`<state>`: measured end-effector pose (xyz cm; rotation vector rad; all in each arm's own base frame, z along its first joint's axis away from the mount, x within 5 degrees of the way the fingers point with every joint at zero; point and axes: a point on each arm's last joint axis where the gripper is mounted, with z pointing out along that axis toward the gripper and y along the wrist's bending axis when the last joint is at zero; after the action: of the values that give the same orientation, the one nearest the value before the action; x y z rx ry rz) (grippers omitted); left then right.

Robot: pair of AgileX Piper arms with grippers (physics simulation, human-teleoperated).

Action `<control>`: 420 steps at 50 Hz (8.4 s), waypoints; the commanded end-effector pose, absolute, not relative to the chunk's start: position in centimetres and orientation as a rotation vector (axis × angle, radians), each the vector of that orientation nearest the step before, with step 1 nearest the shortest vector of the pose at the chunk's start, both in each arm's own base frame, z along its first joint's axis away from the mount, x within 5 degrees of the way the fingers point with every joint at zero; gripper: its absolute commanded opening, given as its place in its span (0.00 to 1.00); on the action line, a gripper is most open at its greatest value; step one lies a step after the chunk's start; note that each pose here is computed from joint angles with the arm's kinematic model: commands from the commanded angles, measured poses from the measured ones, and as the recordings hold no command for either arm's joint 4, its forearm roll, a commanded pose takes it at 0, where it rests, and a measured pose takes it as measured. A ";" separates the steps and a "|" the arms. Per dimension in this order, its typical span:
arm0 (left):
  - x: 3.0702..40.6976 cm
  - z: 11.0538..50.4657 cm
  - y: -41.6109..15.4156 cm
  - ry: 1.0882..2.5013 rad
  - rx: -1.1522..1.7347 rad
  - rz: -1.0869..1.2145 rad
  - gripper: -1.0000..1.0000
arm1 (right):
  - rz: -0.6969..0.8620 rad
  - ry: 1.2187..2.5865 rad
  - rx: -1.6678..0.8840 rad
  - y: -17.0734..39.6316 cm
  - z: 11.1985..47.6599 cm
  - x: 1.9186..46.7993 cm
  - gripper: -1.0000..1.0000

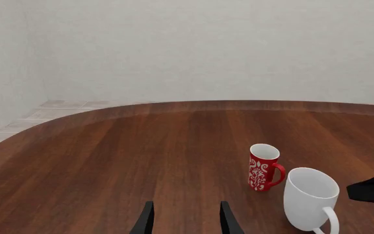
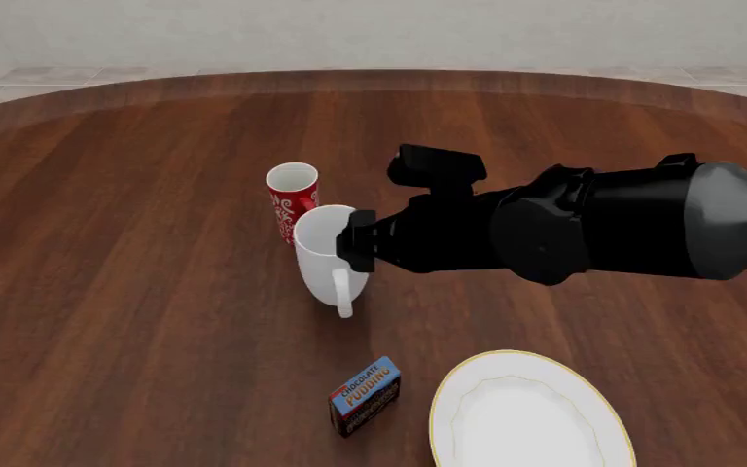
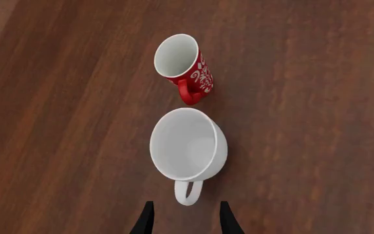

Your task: Put the white mug on the plate.

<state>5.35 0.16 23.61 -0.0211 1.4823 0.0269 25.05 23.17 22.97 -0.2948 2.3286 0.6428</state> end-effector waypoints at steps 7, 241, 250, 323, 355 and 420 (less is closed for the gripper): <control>5.3 23.3 0.2 1.482 -0.021 0.028 1.00 | 0.645 2.341 -0.288 23.9 21.8 25.6 1.00; 5.4 23.3 0.2 1.482 -0.021 0.027 1.00 | 0.684 2.282 -0.229 11.0 30.2 12.3 0.00; 5.4 23.3 0.2 1.482 -0.021 0.028 1.00 | 0.687 2.289 -0.223 10.2 30.0 11.3 0.00; 5.4 23.3 0.2 1.482 -0.021 0.027 1.00 | 0.692 2.408 -0.140 6.7 24.9 7.1 0.00; 5.4 23.3 0.2 1.482 -0.021 0.027 1.00 | 0.686 2.466 -0.127 7.0 22.1 7.1 0.00; 5.4 23.3 0.2 1.482 -0.021 0.028 1.00 | 0.665 2.542 -0.087 7.2 19.1 7.0 1.00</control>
<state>5.35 0.17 23.62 -0.0211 1.4823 0.0269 6.98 7.27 19.09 -0.0986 2.5401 0.6657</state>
